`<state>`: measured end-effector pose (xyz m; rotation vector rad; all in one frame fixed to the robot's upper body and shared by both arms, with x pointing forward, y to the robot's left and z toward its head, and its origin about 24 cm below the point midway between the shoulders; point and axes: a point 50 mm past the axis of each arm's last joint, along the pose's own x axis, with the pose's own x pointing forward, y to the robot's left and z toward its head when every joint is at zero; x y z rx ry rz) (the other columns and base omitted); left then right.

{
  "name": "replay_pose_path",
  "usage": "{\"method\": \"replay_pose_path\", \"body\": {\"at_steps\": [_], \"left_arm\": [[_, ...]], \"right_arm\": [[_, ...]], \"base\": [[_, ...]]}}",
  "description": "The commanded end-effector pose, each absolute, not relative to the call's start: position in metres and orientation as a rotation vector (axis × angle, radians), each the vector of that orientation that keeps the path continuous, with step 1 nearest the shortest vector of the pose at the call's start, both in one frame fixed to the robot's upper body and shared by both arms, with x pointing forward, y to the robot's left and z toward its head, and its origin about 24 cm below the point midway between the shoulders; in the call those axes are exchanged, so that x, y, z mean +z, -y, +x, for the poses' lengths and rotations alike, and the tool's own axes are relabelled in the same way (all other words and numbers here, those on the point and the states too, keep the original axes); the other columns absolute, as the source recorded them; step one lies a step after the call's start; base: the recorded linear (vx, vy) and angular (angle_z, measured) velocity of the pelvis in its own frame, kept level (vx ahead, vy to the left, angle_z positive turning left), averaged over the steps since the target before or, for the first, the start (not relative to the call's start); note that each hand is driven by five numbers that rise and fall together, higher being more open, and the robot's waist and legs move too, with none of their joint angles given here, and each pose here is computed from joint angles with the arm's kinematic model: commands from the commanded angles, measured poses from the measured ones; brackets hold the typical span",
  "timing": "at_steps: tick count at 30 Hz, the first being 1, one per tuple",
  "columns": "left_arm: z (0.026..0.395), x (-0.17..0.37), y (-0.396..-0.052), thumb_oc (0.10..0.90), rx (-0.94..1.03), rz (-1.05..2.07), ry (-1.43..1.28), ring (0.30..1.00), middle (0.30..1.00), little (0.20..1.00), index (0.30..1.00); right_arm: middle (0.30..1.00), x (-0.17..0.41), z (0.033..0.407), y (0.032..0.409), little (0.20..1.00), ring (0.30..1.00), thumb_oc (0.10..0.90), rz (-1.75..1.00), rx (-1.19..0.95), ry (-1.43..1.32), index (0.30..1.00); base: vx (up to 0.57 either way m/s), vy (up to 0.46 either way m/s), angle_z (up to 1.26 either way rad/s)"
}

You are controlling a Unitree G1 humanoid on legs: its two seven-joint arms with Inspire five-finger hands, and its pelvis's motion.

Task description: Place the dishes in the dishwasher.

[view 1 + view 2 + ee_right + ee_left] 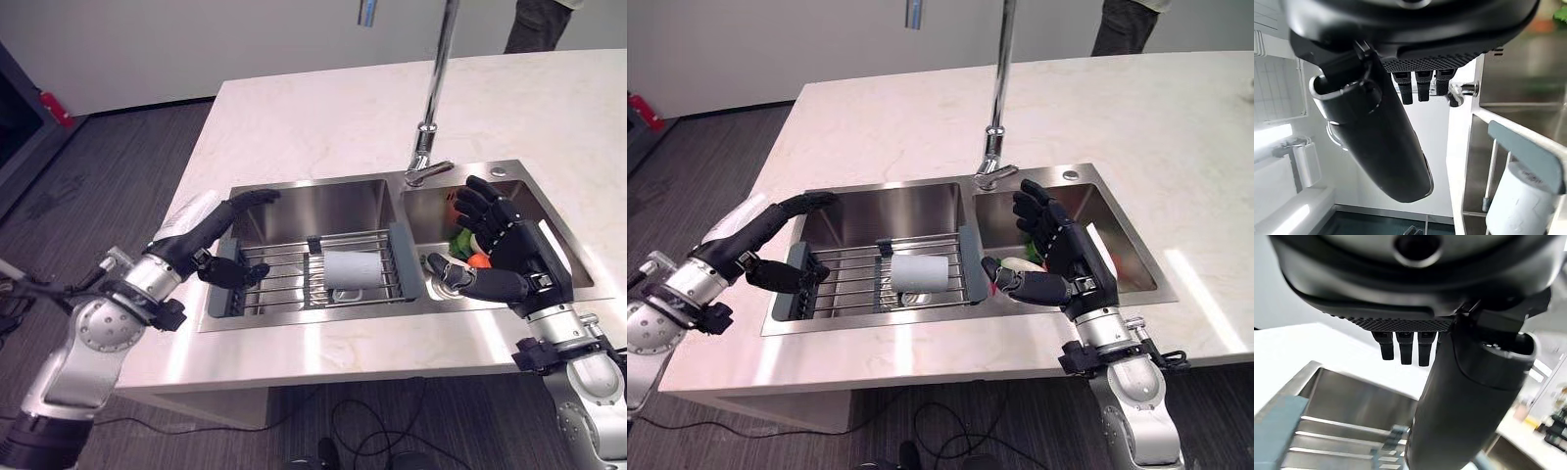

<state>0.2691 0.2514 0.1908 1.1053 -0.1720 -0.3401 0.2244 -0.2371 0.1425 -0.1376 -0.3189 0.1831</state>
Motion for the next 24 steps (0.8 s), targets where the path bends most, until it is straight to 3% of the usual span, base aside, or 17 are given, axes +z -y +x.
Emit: {"method": "replay_pose_path", "body": {"at_steps": [1, 13, 24], "left_arm": [[0.279, 0.226, -0.257, 0.8, -0.28, 1.113, 0.212, 0.9, 0.9, 0.9, 0.9], [0.302, 0.212, -0.259, 0.8, -0.384, 1.138, -0.025, 0.9, 0.9, 0.9, 0.9], [0.312, 0.211, -0.25, 0.8, -0.394, 1.147, -0.012, 0.9, 0.9, 0.9, 0.9]], "right_arm": [[0.9, 0.189, 0.23, 0.231, 0.9, 0.9, 0.8, -0.15, 0.24, 0.56, 0.9], [0.9, 0.193, 0.234, 0.236, 0.9, 0.9, 0.8, -0.176, 0.279, 0.541, 0.9], [0.9, 0.192, 0.235, 0.235, 0.9, 0.9, 0.8, -0.173, 0.302, 0.537, 0.9]], "base": [[0.01, 0.039, -0.15], [0.01, 0.02, -0.1], [0.0, 0.0, -0.05]]}}
